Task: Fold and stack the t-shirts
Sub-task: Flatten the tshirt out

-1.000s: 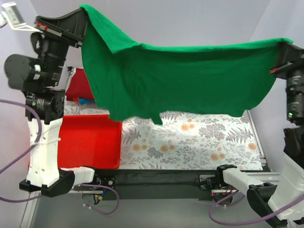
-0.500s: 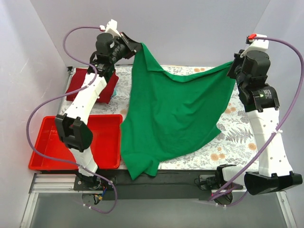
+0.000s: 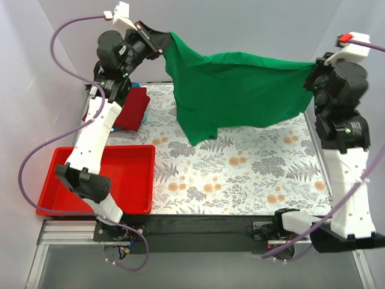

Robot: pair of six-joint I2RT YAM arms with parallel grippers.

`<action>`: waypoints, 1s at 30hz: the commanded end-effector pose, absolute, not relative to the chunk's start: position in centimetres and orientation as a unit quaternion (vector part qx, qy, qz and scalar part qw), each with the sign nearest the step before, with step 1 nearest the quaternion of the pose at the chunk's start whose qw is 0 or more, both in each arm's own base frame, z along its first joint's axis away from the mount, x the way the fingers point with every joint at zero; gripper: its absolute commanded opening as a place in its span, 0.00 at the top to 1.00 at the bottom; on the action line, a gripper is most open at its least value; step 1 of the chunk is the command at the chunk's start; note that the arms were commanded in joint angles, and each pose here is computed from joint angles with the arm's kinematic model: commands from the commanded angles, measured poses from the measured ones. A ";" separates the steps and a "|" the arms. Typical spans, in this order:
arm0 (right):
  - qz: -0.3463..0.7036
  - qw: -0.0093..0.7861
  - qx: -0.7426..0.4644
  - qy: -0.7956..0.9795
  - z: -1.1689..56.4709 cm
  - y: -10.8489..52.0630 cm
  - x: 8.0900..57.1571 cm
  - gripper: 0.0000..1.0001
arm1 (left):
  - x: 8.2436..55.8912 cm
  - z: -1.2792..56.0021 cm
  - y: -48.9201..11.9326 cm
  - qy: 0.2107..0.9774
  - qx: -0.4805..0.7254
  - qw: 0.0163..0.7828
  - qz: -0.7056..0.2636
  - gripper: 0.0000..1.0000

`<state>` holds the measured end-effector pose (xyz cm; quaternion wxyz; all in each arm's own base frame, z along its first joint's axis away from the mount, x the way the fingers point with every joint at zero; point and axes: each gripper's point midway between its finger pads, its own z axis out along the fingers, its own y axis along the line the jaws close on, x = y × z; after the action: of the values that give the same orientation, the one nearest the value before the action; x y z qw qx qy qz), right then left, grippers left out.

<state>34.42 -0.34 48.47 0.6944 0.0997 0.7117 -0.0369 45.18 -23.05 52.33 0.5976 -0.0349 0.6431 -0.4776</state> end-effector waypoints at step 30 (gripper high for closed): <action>-0.153 0.698 0.184 0.676 40.9 -6.1 34.3 0.99 | 47.1 40.5 -24.3 0.711 -0.031 0.537 -0.453 1.00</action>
<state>26.96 -5.12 50.94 0.7637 0.1790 0.6121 -0.1002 37.53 -20.23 55.34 0.6538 -0.0048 0.5914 -0.4720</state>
